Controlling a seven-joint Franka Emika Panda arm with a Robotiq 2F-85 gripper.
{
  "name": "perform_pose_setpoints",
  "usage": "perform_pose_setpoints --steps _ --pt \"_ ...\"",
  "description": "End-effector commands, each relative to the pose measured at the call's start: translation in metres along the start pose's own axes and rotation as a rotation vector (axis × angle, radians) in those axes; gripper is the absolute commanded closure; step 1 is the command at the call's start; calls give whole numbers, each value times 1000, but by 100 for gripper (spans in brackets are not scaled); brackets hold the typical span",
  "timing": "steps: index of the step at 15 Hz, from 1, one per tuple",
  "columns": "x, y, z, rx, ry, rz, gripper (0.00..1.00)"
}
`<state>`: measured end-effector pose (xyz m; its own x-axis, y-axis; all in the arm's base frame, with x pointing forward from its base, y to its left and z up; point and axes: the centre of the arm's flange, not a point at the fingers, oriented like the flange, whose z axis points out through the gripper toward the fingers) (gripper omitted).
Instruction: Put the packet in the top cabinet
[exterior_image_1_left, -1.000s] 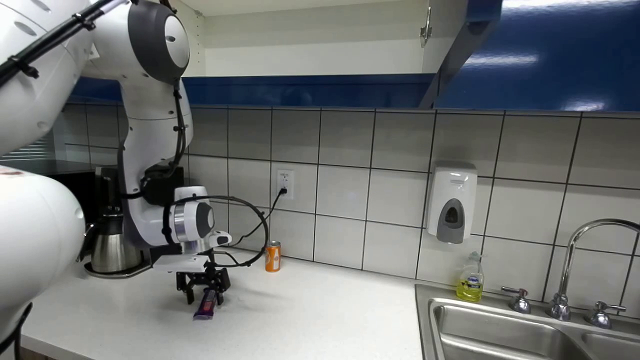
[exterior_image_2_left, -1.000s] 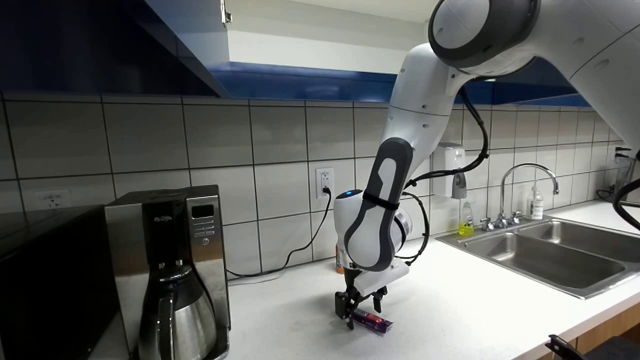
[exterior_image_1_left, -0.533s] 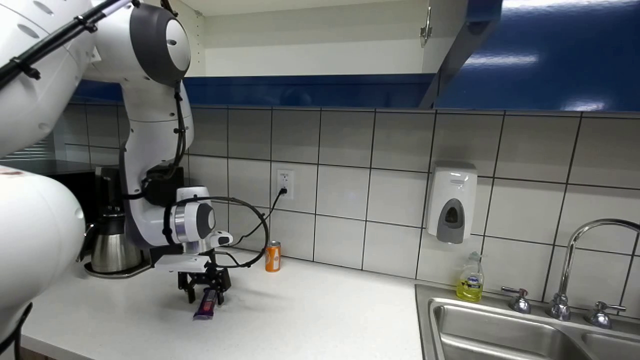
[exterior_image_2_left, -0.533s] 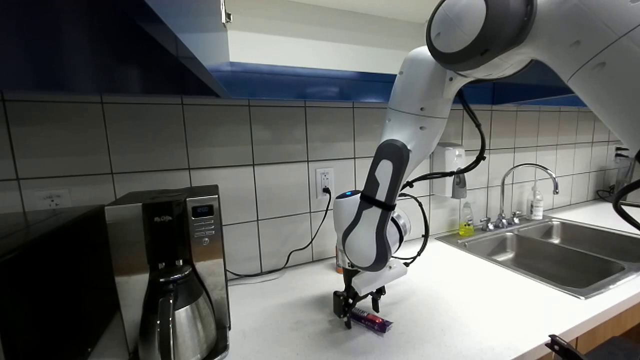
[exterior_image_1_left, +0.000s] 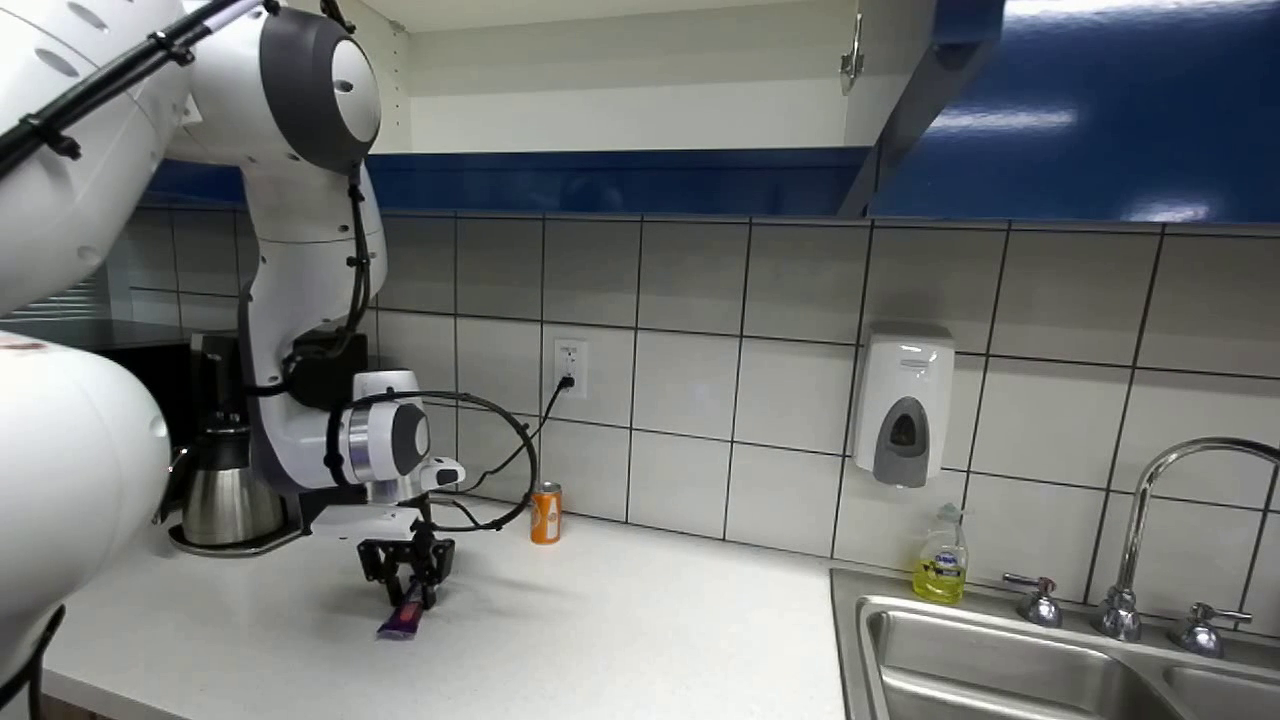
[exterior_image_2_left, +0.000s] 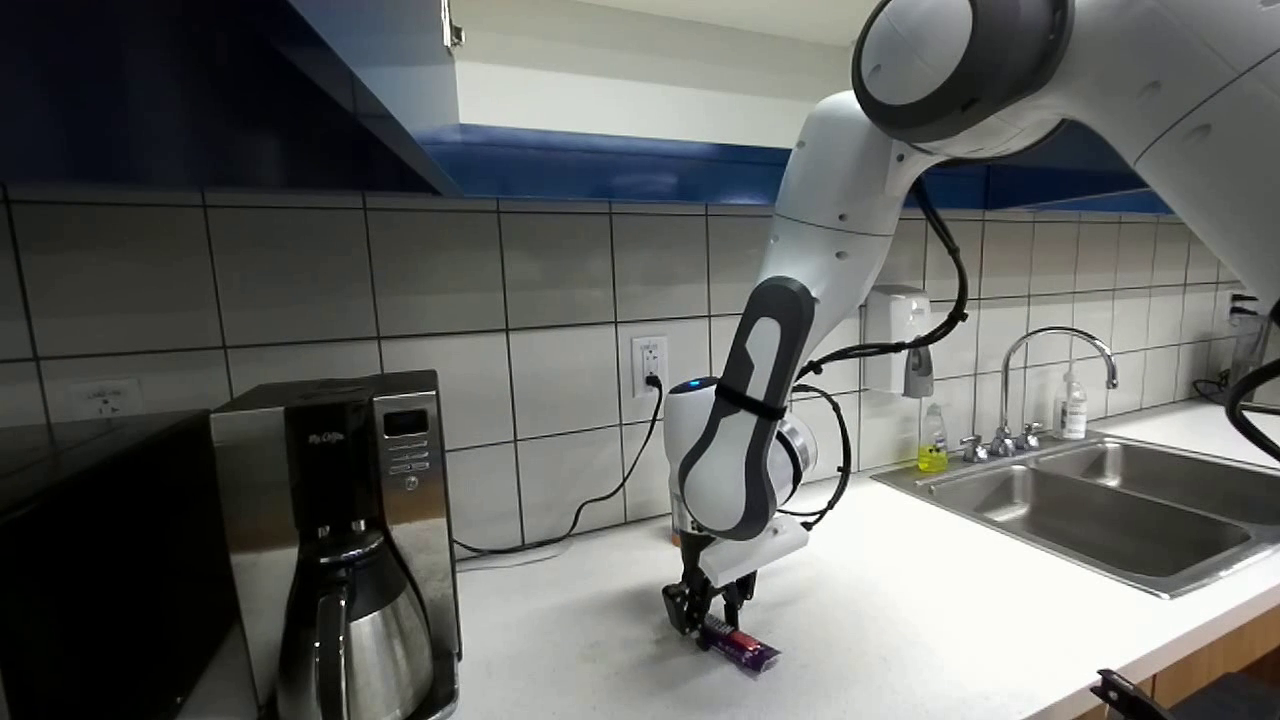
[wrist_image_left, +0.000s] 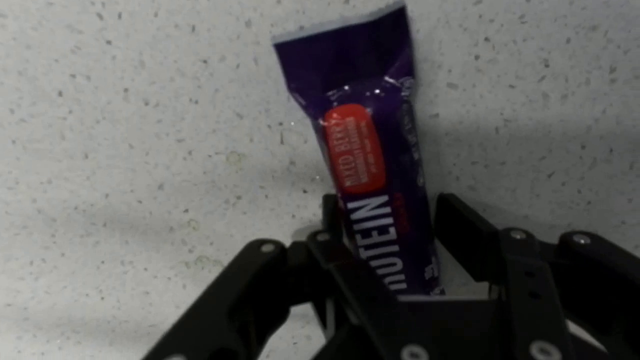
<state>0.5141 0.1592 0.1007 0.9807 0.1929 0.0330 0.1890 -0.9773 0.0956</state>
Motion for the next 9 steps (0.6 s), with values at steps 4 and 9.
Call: perform_pose_setpoints --steps 4,9 --pt "1 5 -3 15 6 -13 83" --pt "-6 13 -34 -2 7 -3 83"
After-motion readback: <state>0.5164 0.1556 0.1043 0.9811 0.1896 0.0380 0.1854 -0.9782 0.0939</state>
